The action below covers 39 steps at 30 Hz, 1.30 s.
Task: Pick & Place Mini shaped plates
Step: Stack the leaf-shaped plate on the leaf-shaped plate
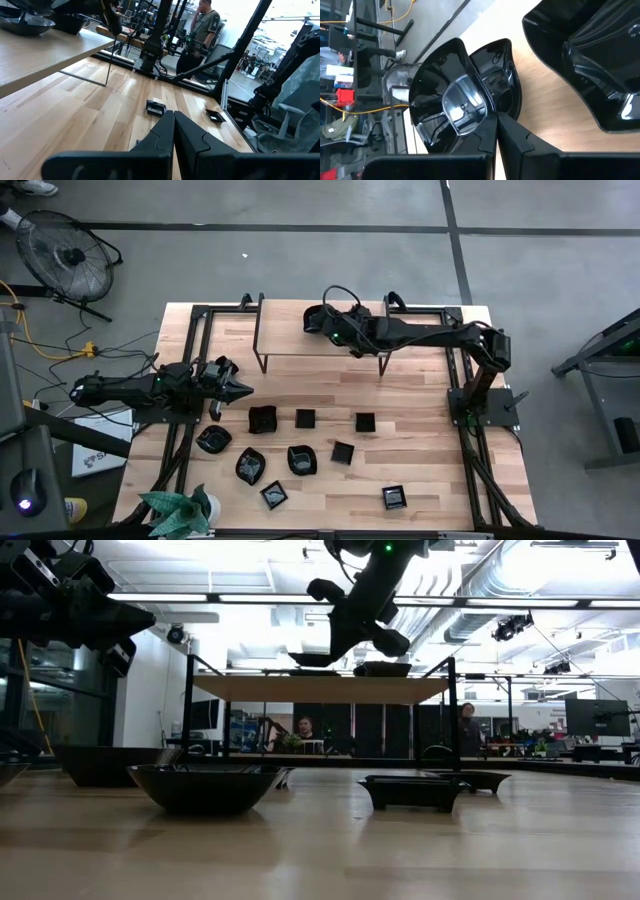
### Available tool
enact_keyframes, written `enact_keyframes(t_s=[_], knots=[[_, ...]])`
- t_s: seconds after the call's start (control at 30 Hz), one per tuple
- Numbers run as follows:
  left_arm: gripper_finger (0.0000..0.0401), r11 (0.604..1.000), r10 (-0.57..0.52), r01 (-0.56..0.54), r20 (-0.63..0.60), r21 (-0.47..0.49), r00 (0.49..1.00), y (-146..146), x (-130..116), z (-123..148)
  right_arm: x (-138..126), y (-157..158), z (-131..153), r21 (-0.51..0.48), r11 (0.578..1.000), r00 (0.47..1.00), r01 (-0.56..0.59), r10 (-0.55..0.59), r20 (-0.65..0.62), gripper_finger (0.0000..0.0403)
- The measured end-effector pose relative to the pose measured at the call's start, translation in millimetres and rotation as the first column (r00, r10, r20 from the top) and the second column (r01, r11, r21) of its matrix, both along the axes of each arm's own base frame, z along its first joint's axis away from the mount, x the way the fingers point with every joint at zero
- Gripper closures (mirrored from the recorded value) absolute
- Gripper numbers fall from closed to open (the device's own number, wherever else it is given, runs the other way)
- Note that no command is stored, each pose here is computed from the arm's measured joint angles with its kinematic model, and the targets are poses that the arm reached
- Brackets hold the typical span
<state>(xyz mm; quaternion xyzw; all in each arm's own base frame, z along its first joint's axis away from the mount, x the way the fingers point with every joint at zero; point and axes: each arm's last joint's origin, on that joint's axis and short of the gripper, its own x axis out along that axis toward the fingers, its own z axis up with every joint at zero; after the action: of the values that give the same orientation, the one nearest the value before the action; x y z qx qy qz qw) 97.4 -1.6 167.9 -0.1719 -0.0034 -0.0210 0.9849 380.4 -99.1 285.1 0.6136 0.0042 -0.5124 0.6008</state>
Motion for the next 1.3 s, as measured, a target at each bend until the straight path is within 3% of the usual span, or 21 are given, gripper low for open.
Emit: enact_keyframes(t_s=[0.77,1.3], knots=[[0.0400,1.000,0.000,0.000,0.000,0.000,1.000,0.0,0.0,0.0,-1.3,-5.1,-0.1,0.001,1.000,1.000,0.003,-0.003,-0.004,0.0329],[0.0400,1.000,0.000,0.000,0.000,0.000,1.000,0.0,0.0,0.0,1.7,-6.6,3.7,-0.071,0.997,0.999,-0.031,0.031,-0.012,0.0284]])
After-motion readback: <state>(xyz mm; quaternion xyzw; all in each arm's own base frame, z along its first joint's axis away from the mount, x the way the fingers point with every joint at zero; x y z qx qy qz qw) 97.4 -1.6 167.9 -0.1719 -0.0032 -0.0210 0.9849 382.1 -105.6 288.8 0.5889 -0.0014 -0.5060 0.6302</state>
